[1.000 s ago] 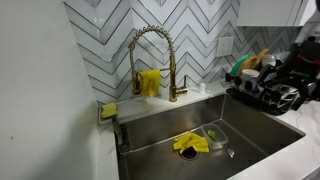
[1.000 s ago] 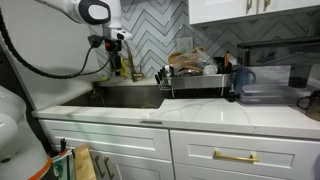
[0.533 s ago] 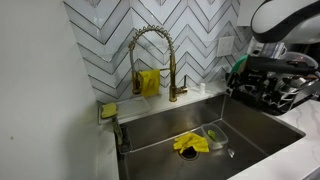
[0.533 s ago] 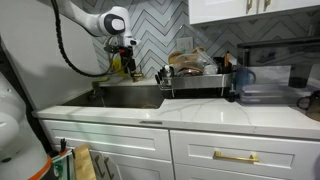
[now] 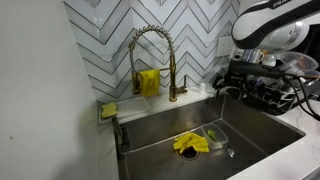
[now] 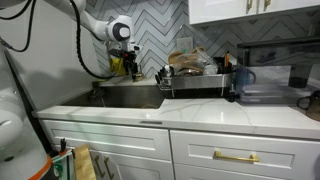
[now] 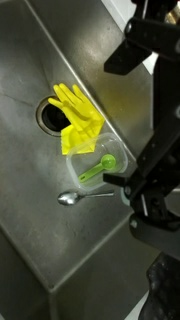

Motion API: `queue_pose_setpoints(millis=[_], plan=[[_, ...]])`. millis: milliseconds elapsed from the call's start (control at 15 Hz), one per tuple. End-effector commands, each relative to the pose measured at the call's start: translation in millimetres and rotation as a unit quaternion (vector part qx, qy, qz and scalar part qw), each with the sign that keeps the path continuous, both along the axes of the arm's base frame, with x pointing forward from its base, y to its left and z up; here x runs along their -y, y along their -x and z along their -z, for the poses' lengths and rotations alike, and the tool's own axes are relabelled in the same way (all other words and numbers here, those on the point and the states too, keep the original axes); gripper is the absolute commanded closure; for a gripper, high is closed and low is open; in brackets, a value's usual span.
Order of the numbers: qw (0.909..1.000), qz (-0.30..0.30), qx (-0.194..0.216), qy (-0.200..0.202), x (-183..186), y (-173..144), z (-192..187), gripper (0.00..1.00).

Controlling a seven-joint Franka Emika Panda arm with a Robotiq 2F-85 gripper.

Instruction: Remove the lunchbox from the sink,put it on the counter, remove the lunchbox from the drying rack, put it on the counter, put the lunchbox on the left in the lunchbox on the right and then put them in the sink

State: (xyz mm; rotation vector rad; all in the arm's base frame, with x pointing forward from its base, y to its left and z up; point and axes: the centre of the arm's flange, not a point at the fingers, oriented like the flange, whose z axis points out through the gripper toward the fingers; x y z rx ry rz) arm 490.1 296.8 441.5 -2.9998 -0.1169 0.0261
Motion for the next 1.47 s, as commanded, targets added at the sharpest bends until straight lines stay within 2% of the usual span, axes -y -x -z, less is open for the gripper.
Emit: queue_pose_setpoints(millis=[0,67,200,467,733,867,933,1133,1333,1400], plan=[[1.0000,0.000,0.000,0.000,0,0,-1,0.00],[1.0000,0.000,0.001,-0.001,0,0,-1,0.00],[0.9996,-0.016,-0.003,0.024,-9,-13,22,0.00],[0.9956,-0.074,0.005,0.056,-23,-30,63,0.00],[0.9894,-0.127,0.041,0.058,-41,-57,110,0.00],[0.9824,-0.179,0.035,0.038,-51,-64,130,0.00],[0.9885,-0.141,0.032,0.045,-39,-47,113,0.00],[0.9848,-0.167,0.029,0.038,-46,-56,133,0.00],[0.9842,-0.170,0.033,0.036,-48,-59,131,0.00],[0.9831,-0.178,0.022,0.039,-58,-69,144,0.00]])
